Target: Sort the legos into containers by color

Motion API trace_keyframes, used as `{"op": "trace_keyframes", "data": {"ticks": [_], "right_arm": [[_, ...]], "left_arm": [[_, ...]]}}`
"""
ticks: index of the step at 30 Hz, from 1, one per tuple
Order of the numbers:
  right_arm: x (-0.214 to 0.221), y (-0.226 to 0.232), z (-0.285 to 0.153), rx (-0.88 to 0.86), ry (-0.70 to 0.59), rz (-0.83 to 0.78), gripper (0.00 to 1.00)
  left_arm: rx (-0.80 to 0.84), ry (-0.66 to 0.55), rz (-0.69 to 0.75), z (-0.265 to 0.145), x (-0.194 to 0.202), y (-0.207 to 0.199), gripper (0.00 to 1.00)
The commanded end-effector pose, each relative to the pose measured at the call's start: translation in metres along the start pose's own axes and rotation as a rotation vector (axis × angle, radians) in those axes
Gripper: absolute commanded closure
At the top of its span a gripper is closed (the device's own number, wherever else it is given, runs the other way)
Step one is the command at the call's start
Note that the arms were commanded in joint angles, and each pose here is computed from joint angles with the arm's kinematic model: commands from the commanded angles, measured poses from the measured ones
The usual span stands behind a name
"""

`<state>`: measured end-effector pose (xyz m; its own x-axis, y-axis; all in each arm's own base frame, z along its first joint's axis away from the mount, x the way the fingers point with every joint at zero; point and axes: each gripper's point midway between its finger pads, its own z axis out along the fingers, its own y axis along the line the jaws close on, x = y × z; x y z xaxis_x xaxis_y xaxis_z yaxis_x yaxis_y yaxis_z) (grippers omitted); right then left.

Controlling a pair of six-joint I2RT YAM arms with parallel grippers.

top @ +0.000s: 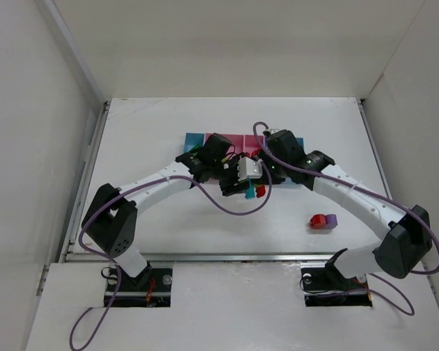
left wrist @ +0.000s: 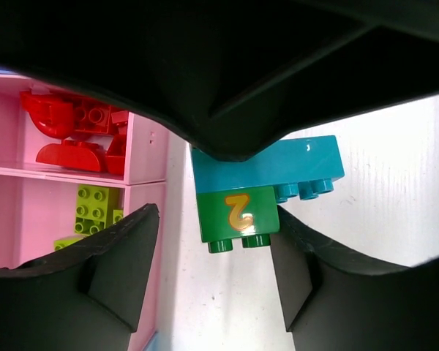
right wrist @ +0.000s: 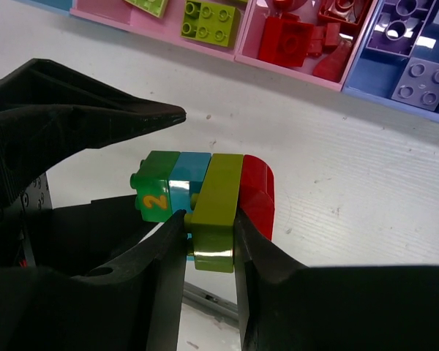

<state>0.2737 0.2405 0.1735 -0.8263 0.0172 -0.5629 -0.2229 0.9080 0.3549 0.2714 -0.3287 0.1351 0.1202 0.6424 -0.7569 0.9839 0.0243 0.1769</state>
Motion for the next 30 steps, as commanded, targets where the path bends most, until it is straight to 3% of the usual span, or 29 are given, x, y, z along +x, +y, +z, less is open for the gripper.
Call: {"op": "trace_keyframes", "data": {"ticks": [1, 2, 6, 7, 8, 20, 30], "right_arm": [[-0.019, 0.021, -0.009, -0.094, -0.066, -0.021, 1.00], [-0.019, 0.021, -0.009, -0.094, -0.066, -0.021, 1.00], [-0.018, 0.022, -0.009, -0.103, -0.061, -0.031, 1.00], [-0.017, 0.024, -0.010, -0.111, -0.056, -0.031, 1.00], [-0.015, 0.023, -0.006, -0.106, -0.047, -0.031, 1.00], [-0.001, -0.028, 0.005, 0.008, -0.004, 0.052, 1.00], [0.015, -0.034, 0.016, 0.018, 0.043, 0.047, 1.00]], "left_arm": [[-0.042, -0.080, 0.027, -0.009, -0.030, 0.013, 0.44], [-0.035, -0.086, 0.028, -0.009, -0.031, 0.012, 0.47], [-0.040, -0.094, 0.010, -0.009, -0.033, 0.013, 0.76], [-0.040, -0.094, 0.010, -0.009, -0.033, 0.013, 0.90], [-0.039, -0.094, 0.001, -0.009, -0.033, 0.012, 0.98], [-0.031, 0.120, -0.023, -0.041, 0.038, 0.002, 1.00], [-0.069, 0.138, -0.063, -0.053, 0.052, 0.003, 1.00]]}}
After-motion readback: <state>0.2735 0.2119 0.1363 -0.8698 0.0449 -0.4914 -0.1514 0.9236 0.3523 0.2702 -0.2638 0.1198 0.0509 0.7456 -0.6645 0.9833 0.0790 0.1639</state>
